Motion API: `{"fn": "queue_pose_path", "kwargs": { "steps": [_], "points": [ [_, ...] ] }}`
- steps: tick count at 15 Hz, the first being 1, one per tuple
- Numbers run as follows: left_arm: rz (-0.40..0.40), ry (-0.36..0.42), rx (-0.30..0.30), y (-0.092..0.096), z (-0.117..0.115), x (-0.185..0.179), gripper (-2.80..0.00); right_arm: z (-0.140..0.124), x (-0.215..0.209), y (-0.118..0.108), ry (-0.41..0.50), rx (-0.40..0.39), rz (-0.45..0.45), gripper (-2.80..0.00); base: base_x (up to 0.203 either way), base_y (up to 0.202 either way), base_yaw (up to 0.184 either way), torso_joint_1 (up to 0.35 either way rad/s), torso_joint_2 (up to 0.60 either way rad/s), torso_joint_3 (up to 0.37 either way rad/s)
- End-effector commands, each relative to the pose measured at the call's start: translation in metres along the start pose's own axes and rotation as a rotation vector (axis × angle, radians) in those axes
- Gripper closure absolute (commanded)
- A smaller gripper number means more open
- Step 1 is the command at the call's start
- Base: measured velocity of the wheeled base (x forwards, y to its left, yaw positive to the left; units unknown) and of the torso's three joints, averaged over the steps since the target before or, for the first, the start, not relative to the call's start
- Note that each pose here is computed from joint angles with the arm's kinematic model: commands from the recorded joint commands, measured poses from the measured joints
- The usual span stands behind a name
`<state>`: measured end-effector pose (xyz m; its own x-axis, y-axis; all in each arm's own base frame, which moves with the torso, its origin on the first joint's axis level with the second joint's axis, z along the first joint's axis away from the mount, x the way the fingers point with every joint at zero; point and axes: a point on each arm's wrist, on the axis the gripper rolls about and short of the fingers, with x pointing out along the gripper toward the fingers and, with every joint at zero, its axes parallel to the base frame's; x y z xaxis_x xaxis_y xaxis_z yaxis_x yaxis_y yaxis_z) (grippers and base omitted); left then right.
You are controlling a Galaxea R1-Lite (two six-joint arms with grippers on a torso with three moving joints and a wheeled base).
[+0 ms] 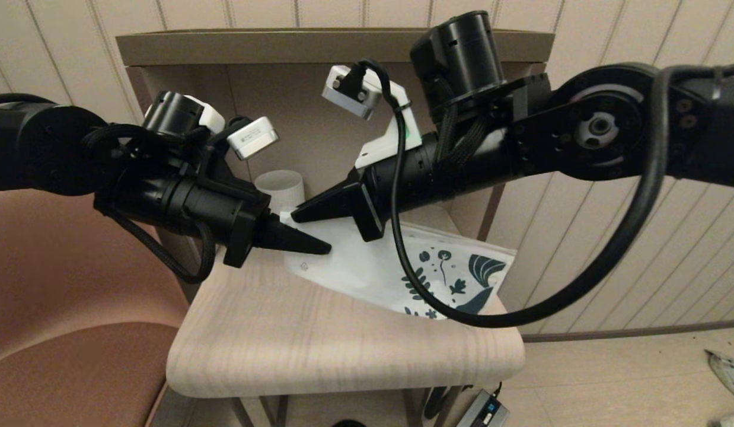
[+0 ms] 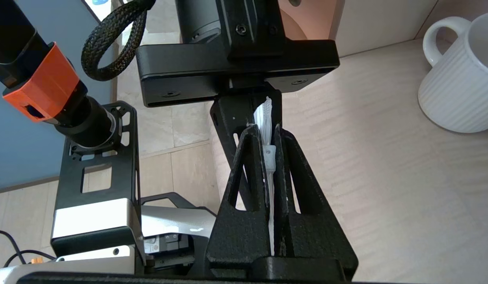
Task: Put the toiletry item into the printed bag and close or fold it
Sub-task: Close the strorage bag and place it on the desk
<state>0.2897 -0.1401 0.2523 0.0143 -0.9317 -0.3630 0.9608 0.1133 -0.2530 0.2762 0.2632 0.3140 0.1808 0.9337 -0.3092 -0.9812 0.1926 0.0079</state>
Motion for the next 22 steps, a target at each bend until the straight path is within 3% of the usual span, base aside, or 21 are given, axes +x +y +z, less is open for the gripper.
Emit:
{"fn": "queue_pose_path", "kwargs": {
  "steps": [1,22],
  "points": [
    [-0.004,-0.002,0.002,-0.001,0.0,-0.001,0.0,0.0,0.0,0.001,-0.001,-0.002,0.006,0.0,0.0,0.0,0.0,0.0,0.0,0.0],
    [0.002,-0.01,0.011,-0.005,0.003,-0.005,0.0,-0.014,-0.039,0.011,0.04,0.034,-0.025,0.0,0.0,0.0,0.0,0.0,0.0,0.0]
  ]
}}
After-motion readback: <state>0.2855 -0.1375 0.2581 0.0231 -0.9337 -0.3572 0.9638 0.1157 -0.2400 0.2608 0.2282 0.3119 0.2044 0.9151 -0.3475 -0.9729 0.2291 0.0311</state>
